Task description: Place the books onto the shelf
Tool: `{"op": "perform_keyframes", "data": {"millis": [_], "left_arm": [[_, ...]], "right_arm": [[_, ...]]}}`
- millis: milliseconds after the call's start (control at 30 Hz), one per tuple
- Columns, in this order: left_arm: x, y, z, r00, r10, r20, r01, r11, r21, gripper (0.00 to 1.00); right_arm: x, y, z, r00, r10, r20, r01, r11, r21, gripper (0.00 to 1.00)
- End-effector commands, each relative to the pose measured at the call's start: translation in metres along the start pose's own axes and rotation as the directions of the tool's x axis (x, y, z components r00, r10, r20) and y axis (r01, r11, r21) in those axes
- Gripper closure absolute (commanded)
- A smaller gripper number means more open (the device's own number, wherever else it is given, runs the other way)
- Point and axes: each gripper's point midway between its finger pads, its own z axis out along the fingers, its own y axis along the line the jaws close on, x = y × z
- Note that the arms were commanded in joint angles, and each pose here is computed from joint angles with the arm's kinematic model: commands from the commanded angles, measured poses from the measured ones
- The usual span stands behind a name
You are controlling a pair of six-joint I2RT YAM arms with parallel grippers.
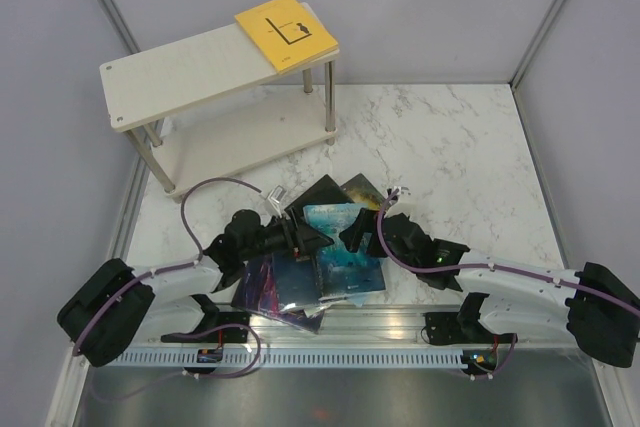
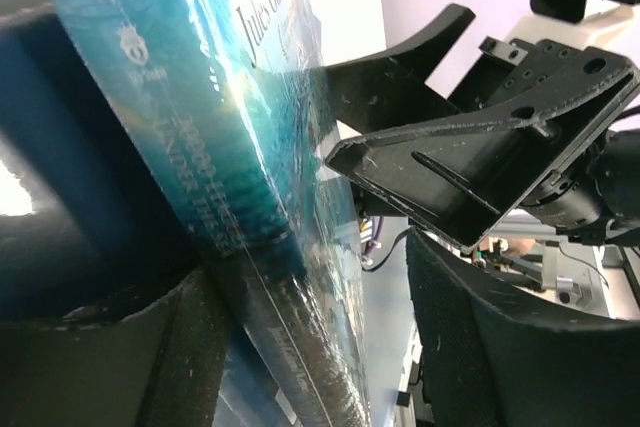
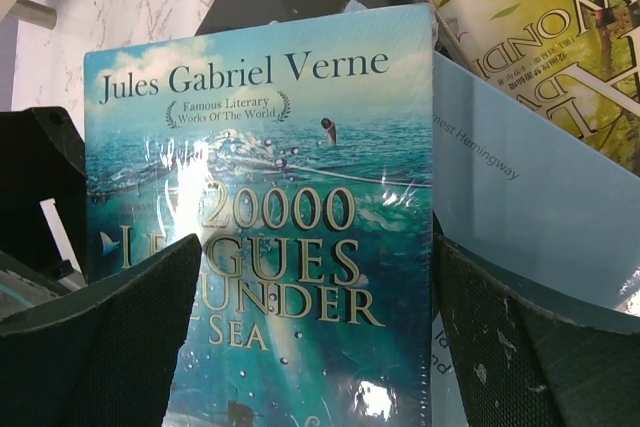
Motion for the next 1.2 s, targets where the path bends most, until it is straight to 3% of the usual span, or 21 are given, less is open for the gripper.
{"op": "perform_keyframes", "data": {"millis": [0, 67, 400, 600, 767, 800, 833, 867, 933, 1167], "left_arm": [[0.016, -0.009, 0.003, 0.998, -0.009, -0.057, 0.013, 0.998, 0.059, 0.31], [0.022, -0.007, 0.007, 0.997, -0.002, -0.077, 0.006, 0.999, 0.052, 0.37], [0.028, 0.009, 0.017, 0.996, 0.008, -0.091, -0.010, 1.000, -0.018, 0.97], [0.017, 0.012, 0.009, 0.994, 0.073, -0.082, -0.084, 0.987, -0.138, 0.98], [-0.010, -0.013, -0.010, 0.975, 0.217, -0.043, -0.221, 0.952, -0.212, 0.98], [-0.027, -0.043, -0.016, 0.964, 0.265, 0.010, -0.259, 0.950, -0.176, 0.98], [-0.026, -0.031, -0.025, 0.960, 0.278, -0.021, -0.274, 0.927, -0.256, 0.98], [-0.040, -0.056, -0.030, 0.949, 0.314, 0.012, -0.302, 0.923, -0.237, 0.98], [-0.047, -0.062, -0.046, 0.934, 0.357, 0.007, -0.340, 0.894, -0.291, 0.98], [-0.097, -0.133, -0.094, 0.858, 0.488, 0.159, -0.416, 0.843, -0.340, 0.98]], "right_arm": [[0.020, -0.006, 0.003, 0.997, 0.026, -0.067, -0.026, 1.000, 0.000, 0.02], [0.020, -0.006, 0.004, 0.998, 0.027, -0.065, -0.027, 1.000, -0.002, 0.02], [0.013, 0.001, -0.006, 0.998, 0.048, -0.043, -0.050, 0.998, -0.045, 0.03], [-0.005, 0.004, -0.019, 1.000, 0.019, -0.007, -0.019, 0.999, -0.027, 0.02], [-0.045, 0.005, -0.043, 0.995, -0.024, 0.102, 0.021, 0.999, 0.037, 0.02], [-0.055, 0.002, -0.047, 0.990, -0.029, 0.140, 0.020, 0.998, 0.063, 0.02], [-0.065, 0.003, -0.056, 0.987, -0.024, 0.160, 0.013, 0.997, 0.071, 0.02], [-0.070, 0.001, -0.060, 0.984, -0.020, 0.176, 0.006, 0.997, 0.082, 0.02], [-0.084, -0.007, -0.073, 0.972, 0.007, 0.233, -0.037, 0.991, 0.125, 0.02], [-0.100, -0.017, -0.094, 0.948, 0.063, 0.311, -0.109, 0.985, 0.131, 0.02]]}}
